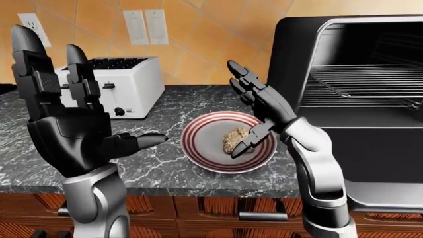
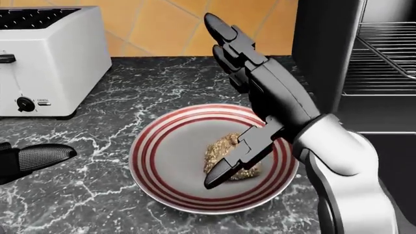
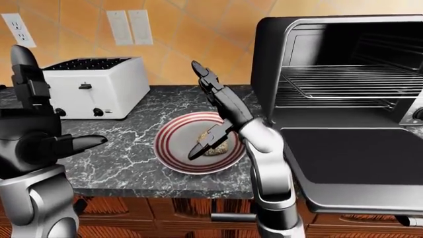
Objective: Place the bread on the top rack of the toaster oven.
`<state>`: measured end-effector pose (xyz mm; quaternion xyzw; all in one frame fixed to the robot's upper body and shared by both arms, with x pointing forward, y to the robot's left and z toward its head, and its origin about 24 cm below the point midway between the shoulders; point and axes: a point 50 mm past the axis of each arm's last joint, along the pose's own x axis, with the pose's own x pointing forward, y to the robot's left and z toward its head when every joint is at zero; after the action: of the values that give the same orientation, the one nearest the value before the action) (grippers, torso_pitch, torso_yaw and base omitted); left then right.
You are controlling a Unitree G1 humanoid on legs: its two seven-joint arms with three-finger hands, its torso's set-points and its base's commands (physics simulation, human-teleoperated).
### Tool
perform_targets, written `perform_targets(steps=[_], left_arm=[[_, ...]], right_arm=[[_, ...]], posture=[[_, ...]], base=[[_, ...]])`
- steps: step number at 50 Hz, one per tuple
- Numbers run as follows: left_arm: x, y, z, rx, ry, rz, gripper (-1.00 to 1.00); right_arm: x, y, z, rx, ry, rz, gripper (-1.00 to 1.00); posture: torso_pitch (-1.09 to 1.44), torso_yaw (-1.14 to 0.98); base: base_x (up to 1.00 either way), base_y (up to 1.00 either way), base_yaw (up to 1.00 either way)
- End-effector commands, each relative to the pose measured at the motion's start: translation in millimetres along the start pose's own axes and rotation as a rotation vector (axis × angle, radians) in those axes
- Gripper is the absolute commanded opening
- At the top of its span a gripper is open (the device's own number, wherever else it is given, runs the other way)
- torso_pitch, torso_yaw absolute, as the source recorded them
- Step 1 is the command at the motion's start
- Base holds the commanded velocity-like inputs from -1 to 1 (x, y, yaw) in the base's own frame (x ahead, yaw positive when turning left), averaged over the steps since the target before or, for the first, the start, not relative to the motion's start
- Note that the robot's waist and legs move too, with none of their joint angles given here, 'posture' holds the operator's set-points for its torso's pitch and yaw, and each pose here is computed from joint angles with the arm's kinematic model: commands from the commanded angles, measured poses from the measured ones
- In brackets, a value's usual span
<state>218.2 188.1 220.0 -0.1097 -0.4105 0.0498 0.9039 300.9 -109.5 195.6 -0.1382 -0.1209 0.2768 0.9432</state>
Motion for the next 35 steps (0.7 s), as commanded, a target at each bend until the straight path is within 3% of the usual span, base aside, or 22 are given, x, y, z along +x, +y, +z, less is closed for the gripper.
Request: perform_targets(steps=[1,14,35], left_arm=[[4.1,-4.0,9,-0.008,-0.054,-0.020,1.00],[5.9,-4.8,9,-0.005,-0.060,-0.024,1.00],[3.9,-4.7,8,-0.001,-0.058,-0.025,1.00]], right_arm=[[2,-5.0,16,-0.049,-0.065,-0.012,1.00],[7,-16.5,-1,-0.054,0.013,-0.008,1.00],[9,-19.2,-19,-0.071,0.068,0.025,1.00]], posture=[[-0.33,0.00],[-0.33,0.00],[-0.33,0.00]], base=[[0.00,0.00,0.00],[0.00,0.00,0.00],[0.00,0.00,0.00]])
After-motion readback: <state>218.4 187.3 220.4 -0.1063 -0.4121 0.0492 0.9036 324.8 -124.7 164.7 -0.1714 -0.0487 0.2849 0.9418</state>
